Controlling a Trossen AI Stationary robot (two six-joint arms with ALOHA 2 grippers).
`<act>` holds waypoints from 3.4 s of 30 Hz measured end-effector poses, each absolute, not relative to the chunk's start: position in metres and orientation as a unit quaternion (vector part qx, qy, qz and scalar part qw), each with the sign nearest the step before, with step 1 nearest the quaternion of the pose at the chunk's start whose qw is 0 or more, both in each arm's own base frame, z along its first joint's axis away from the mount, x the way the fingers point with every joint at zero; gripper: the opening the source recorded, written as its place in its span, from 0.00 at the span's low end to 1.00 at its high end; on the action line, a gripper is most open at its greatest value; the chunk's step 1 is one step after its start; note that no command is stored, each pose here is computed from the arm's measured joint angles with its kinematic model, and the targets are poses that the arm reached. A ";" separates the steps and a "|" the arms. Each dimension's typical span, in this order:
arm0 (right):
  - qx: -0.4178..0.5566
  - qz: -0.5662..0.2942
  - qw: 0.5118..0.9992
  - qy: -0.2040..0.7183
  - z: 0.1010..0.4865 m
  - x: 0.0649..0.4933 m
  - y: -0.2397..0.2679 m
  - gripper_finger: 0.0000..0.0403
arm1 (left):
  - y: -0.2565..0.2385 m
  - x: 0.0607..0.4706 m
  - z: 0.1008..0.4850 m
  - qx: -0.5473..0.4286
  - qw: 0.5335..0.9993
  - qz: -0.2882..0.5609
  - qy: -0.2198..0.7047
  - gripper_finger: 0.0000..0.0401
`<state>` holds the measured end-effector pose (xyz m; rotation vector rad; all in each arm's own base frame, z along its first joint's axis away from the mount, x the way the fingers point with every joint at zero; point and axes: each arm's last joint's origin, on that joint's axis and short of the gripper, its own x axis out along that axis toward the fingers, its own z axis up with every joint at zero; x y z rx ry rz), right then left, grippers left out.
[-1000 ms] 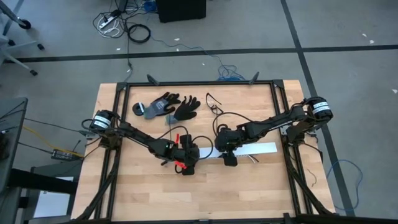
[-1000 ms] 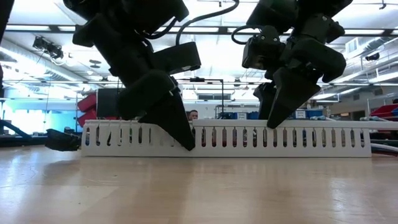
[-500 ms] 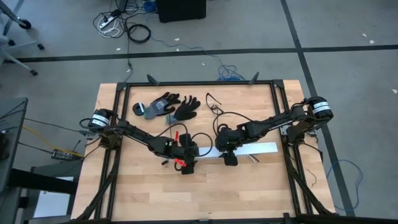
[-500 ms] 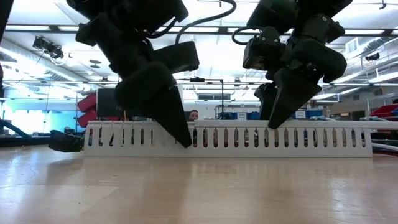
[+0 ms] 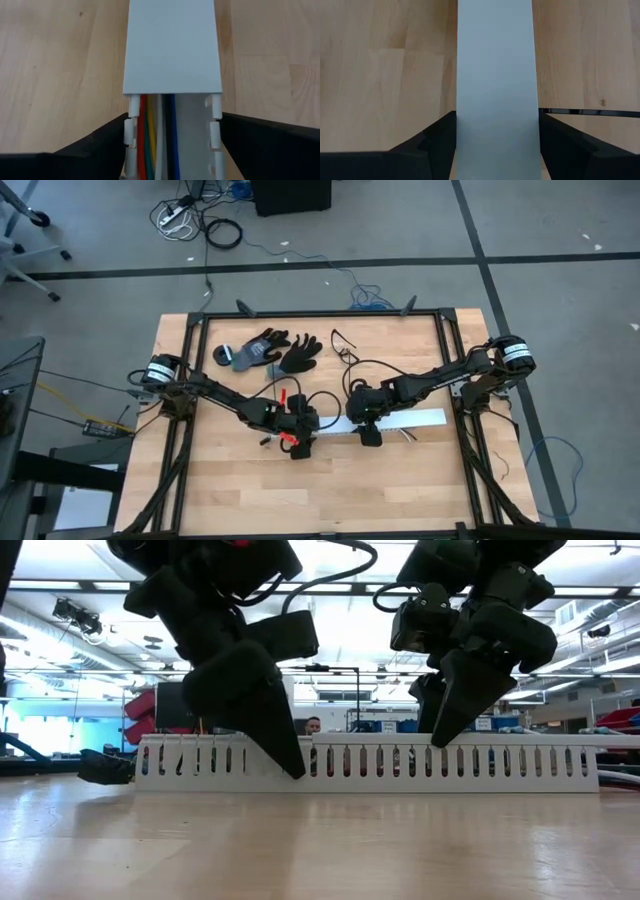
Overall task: Ziptie cables
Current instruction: Close the white cable duct
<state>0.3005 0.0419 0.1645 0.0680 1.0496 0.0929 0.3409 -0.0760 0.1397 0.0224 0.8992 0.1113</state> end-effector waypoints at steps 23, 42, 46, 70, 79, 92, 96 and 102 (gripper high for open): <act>0.038 0.054 0.873 0.483 0.167 0.304 0.042 0.59 | -0.076 0.342 0.140 0.013 0.901 0.050 0.430 0.55; 0.034 0.071 0.888 0.453 0.168 0.310 0.037 0.64 | -0.076 0.342 0.141 0.015 0.903 0.057 0.425 0.55; 0.031 0.070 0.894 0.441 0.165 0.316 0.039 0.70 | -0.076 0.343 0.141 0.016 0.904 0.058 0.424 0.55; -0.021 0.037 0.857 0.513 0.191 0.338 0.048 0.38 | -0.076 0.342 0.140 0.005 0.900 0.062 0.431 0.55; -0.020 0.052 0.848 0.527 0.185 0.340 0.049 0.02 | -0.076 0.342 0.140 0.003 0.901 0.061 0.429 0.55; -0.008 0.094 0.873 0.479 0.165 0.363 0.042 0.00 | -0.076 0.340 0.139 0.006 0.896 0.062 0.439 0.55; -0.010 0.097 0.869 0.485 0.164 0.362 0.040 0.00 | -0.075 0.340 0.139 0.010 0.896 0.064 0.439 0.56; -0.010 0.093 0.862 0.498 0.162 0.360 0.040 0.00 | -0.071 0.335 0.148 0.016 0.891 0.057 0.450 0.66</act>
